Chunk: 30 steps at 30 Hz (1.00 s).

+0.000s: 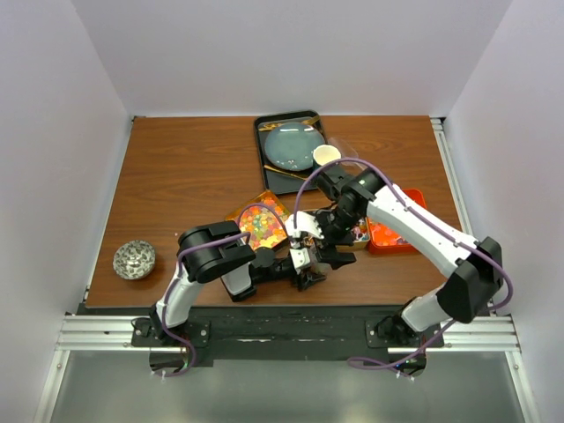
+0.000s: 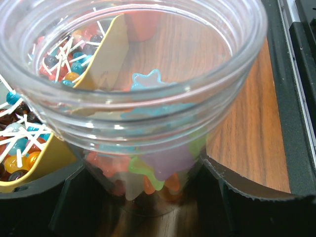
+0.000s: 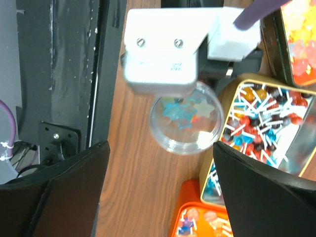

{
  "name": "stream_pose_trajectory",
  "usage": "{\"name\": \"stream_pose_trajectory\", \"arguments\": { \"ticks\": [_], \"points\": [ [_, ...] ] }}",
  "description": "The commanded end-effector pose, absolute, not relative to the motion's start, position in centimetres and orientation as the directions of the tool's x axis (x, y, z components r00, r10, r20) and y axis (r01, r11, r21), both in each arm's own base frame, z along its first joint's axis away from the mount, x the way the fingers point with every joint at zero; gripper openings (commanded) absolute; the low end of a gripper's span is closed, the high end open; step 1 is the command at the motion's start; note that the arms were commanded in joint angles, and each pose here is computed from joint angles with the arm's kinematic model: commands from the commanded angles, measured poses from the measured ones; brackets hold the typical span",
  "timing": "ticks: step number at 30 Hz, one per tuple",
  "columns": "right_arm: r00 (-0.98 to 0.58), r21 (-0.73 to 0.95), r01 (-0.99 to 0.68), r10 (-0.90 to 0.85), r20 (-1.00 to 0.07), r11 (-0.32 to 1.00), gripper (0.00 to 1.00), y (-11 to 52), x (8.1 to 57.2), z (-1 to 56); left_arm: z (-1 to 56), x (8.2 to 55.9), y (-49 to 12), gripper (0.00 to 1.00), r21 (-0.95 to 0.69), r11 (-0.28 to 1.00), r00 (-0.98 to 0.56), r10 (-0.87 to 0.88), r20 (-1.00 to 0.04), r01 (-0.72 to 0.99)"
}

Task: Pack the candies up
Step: Screw the bottle lid onto the packing bottle.

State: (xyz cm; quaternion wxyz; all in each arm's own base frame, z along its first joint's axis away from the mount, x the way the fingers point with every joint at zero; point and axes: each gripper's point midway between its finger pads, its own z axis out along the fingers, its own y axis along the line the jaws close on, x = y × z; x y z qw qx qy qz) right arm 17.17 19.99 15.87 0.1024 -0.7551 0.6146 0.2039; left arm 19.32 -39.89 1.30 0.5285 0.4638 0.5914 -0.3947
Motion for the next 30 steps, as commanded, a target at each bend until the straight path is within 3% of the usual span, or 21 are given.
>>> {"name": "stream_pose_trajectory", "arguments": {
  "ticks": [1, 18, 30],
  "points": [
    [0.223, 0.086, -0.95, -0.841, -0.493, -0.302, 0.89, 21.8, 17.6, 16.2, -0.5, 20.0, -38.5, 0.0, 0.029, 0.306, -0.02, 0.154, -0.988, 0.951],
    [0.31, 0.073, -0.917, -0.817, -0.486, -0.391, 0.9, 22.5, 17.6, 15.0, -0.8, 20.1, -38.4, 0.0, 0.023, 0.308, -0.027, 0.159, -0.987, 0.951],
    [0.276, 0.093, -0.934, -0.864, -0.42, -0.344, 0.9, 20.1, 16.4, 14.3, -0.9, 20.6, -38.3, 0.0, 0.01, 0.326, -0.044, 0.157, -0.987, 0.945]
  ]
}}
